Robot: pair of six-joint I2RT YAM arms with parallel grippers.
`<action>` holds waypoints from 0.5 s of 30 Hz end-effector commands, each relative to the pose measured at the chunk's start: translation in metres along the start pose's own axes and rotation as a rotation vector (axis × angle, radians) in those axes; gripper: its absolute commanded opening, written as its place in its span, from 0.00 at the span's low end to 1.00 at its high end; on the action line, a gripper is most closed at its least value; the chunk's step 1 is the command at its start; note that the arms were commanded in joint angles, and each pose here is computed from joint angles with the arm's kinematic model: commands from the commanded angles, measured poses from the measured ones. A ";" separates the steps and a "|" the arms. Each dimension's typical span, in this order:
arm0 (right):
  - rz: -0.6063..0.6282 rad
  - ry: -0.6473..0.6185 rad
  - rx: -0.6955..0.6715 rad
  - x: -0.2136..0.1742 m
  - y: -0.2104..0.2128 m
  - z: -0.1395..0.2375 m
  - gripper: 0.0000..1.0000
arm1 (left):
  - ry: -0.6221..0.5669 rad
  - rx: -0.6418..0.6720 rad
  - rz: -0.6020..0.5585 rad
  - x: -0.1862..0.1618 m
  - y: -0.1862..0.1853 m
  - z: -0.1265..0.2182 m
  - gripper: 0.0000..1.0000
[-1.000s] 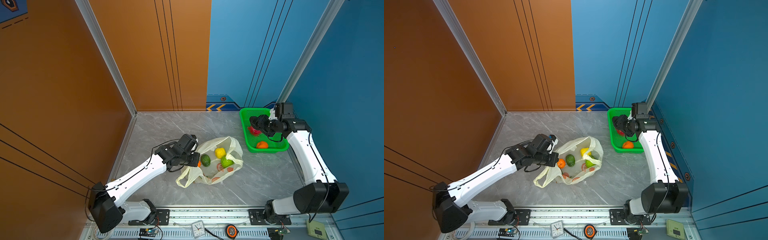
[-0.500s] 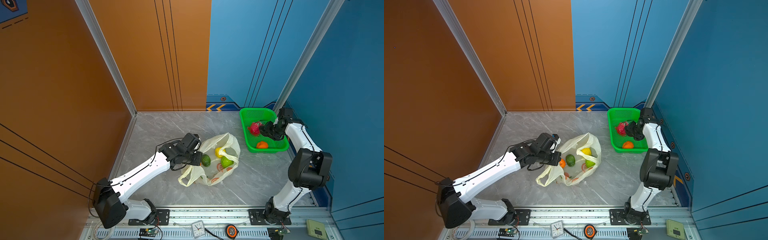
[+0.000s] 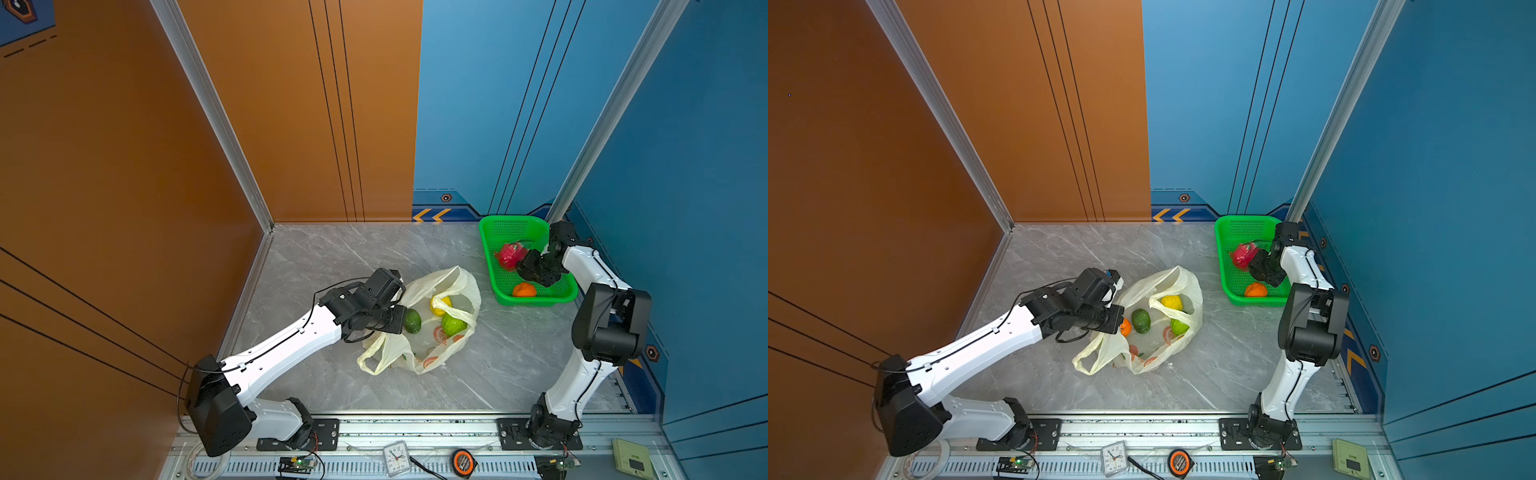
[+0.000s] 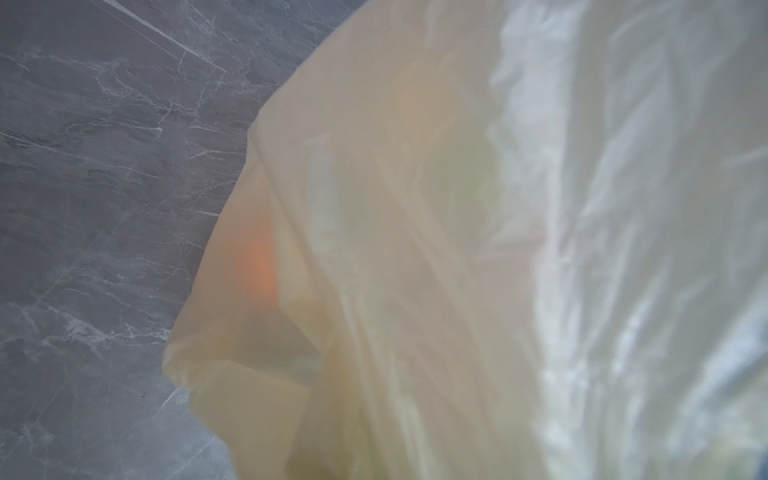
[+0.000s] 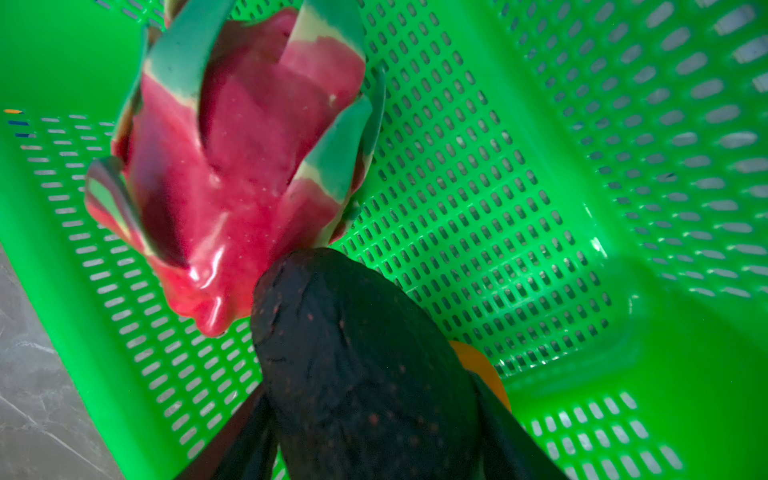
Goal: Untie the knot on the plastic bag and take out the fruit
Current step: 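Carry the avocado to the green basket and release it with the right gripper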
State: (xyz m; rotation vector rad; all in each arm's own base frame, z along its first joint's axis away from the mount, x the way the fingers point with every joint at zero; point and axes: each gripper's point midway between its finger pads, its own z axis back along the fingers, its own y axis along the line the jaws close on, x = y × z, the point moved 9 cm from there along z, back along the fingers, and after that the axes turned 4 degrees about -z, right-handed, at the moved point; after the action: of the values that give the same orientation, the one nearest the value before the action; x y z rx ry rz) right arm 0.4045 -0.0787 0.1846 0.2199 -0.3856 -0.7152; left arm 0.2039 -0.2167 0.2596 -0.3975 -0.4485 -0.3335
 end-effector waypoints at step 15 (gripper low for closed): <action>0.053 -0.030 0.093 -0.027 0.024 0.073 0.87 | -0.046 -0.003 -0.017 0.003 -0.012 0.010 0.02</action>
State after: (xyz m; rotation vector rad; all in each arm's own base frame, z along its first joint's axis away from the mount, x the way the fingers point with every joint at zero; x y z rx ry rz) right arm 0.3916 -0.0676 0.2184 0.2427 -0.4354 -0.6904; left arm 0.1990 -0.2229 0.2623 -0.3995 -0.4556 -0.3518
